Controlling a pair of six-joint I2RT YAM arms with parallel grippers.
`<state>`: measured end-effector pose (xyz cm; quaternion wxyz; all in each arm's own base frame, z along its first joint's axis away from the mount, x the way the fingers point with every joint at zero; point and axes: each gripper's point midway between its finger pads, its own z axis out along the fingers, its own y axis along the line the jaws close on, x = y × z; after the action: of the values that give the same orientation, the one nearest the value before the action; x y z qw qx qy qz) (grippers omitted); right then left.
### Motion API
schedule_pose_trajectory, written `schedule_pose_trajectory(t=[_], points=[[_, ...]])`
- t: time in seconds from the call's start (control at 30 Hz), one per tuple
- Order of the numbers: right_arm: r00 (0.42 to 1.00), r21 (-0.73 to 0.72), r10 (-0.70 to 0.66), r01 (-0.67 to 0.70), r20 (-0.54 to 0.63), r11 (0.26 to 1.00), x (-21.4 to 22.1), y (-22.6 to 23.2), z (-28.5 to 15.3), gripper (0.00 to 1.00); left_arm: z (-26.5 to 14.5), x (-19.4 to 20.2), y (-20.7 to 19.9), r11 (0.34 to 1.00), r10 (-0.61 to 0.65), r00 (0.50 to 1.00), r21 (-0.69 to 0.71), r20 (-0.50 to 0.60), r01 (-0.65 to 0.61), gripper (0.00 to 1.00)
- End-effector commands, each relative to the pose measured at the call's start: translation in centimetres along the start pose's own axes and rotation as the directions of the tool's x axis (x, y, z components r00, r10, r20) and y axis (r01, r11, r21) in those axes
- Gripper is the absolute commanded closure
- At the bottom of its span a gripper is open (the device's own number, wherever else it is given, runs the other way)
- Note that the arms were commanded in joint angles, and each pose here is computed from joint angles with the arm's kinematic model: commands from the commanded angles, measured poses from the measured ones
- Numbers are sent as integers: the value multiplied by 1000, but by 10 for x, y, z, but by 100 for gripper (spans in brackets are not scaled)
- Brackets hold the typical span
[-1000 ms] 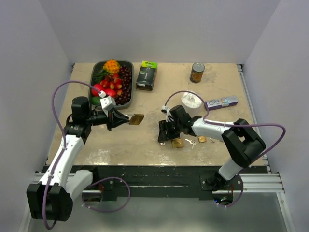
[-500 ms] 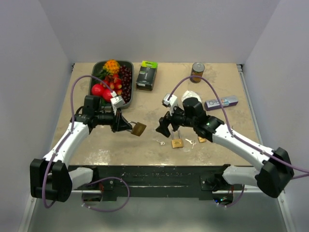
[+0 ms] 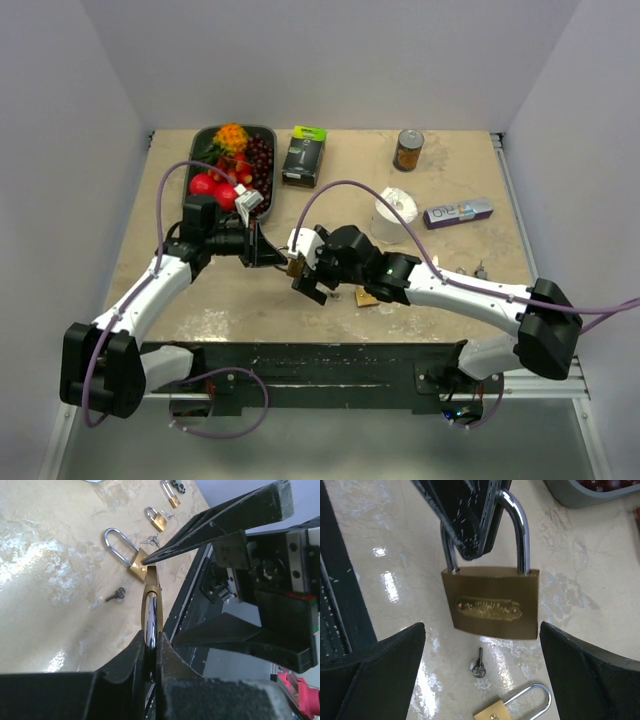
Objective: Lock with the key
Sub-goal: Place the lock at the center of the board.
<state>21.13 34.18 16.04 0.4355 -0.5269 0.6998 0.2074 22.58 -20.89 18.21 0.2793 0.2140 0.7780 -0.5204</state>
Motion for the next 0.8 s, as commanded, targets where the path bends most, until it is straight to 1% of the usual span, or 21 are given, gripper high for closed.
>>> schedule_pose_trajectory(t=[0.0,0.13,0.17,0.27,0.4,0.43,0.5,0.57,0.63,0.67,0.7,0.73,0.77], points=[[989,108,-69,55,130,993,-56,-18,3,1,-4,-19,-32,996,34,998,81,51,-38,100],[987,118,-85,69,136,991,-60,-18,10,1,-4,-19,-34,996,40,998,81,55,-44,100],[987,118,-86,70,136,990,-60,-18,11,2,-4,-18,-34,996,41,998,81,55,-45,100],[988,114,-85,70,132,991,-60,-17,14,9,-5,-17,-35,995,43,998,83,55,-47,100],[988,123,-85,70,128,990,-61,-19,16,24,-5,-17,-35,995,48,997,88,57,-53,100],[988,130,-84,67,128,989,-61,-20,15,26,-5,-17,-36,994,51,997,89,57,-56,100],[989,133,-90,74,118,988,-58,-21,17,25,-5,-16,-36,994,50,997,93,53,-55,100],[989,138,-95,79,115,987,-58,-21,19,22,-5,-16,-36,994,50,997,94,53,-55,100],[989,139,-98,82,109,987,-57,-22,20,16,-5,-15,-36,994,51,997,98,51,-55,100],[990,144,-97,82,104,986,-56,-23,22,14,-5,-15,-36,994,51,997,98,51,-55,100],[990,146,-99,83,100,986,-55,-23,22,15,-5,-15,-36,993,53,997,100,51,-58,100],[990,149,-97,81,104,986,-57,-24,21,20,-5,-15,-37,993,52,997,101,50,-57,100],[987,153,-98,79,123,985,-62,-25,22,23,-5,-15,-37,993,54,997,101,49,-59,100]])
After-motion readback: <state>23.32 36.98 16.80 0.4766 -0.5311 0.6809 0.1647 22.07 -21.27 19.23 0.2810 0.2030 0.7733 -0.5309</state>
